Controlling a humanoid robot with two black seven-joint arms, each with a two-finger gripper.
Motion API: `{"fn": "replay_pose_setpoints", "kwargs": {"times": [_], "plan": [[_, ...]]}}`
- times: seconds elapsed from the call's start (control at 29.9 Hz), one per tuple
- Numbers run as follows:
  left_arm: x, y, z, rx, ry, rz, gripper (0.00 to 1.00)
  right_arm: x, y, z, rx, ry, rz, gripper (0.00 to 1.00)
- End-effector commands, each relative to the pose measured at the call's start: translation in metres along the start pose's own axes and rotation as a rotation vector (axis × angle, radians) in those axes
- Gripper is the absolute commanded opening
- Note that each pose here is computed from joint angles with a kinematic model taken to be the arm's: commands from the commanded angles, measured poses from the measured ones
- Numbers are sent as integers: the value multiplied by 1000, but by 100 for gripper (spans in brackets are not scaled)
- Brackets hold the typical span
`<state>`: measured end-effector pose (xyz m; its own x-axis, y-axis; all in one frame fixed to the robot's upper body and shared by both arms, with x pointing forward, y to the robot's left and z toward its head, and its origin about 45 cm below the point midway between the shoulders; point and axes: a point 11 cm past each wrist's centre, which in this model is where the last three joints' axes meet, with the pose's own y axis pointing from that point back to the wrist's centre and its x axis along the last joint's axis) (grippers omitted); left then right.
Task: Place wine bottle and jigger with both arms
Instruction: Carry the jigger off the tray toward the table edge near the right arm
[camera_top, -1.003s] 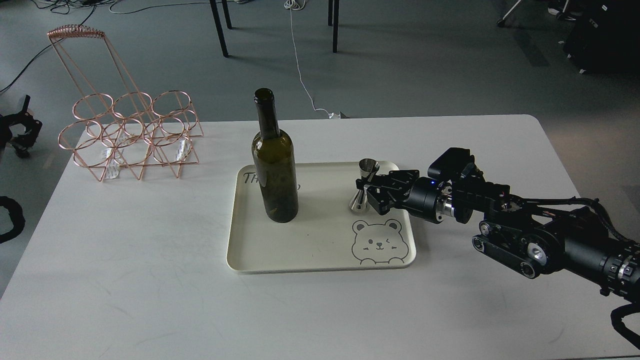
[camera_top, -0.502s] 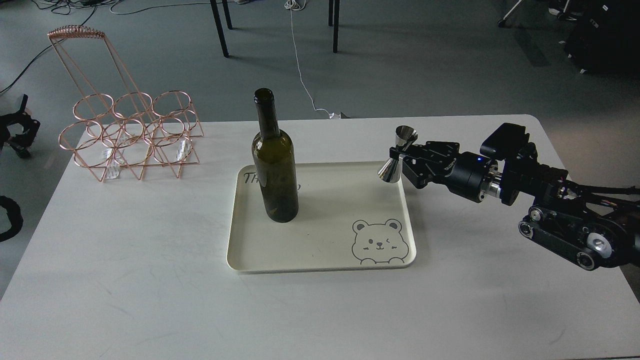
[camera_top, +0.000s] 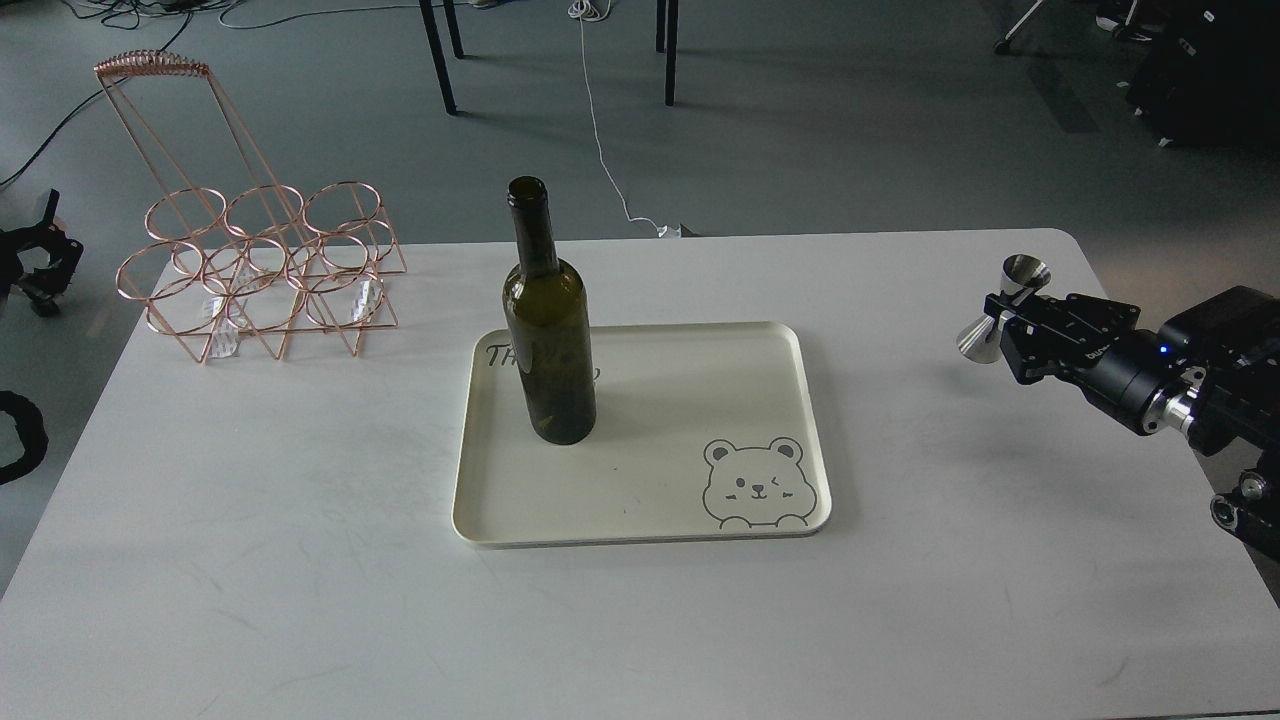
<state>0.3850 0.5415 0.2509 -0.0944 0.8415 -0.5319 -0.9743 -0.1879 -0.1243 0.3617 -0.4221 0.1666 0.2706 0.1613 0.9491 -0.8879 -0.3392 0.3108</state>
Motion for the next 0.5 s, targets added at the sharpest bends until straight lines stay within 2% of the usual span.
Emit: {"fn": "replay_pose_setpoints", "kwargs": {"times": [0.0, 0.23, 0.47], "plan": [[0, 0, 1, 0, -1, -1, 98, -19, 6, 3, -28, -11, -18, 5], [-3, -2, -1, 2, 3, -7, 98, -52, 15, -9, -59, -138, -50, 6], [-3, -2, 0, 0, 0, -6, 98, -57, 9, -21, -37, -158, -50, 23]]}}
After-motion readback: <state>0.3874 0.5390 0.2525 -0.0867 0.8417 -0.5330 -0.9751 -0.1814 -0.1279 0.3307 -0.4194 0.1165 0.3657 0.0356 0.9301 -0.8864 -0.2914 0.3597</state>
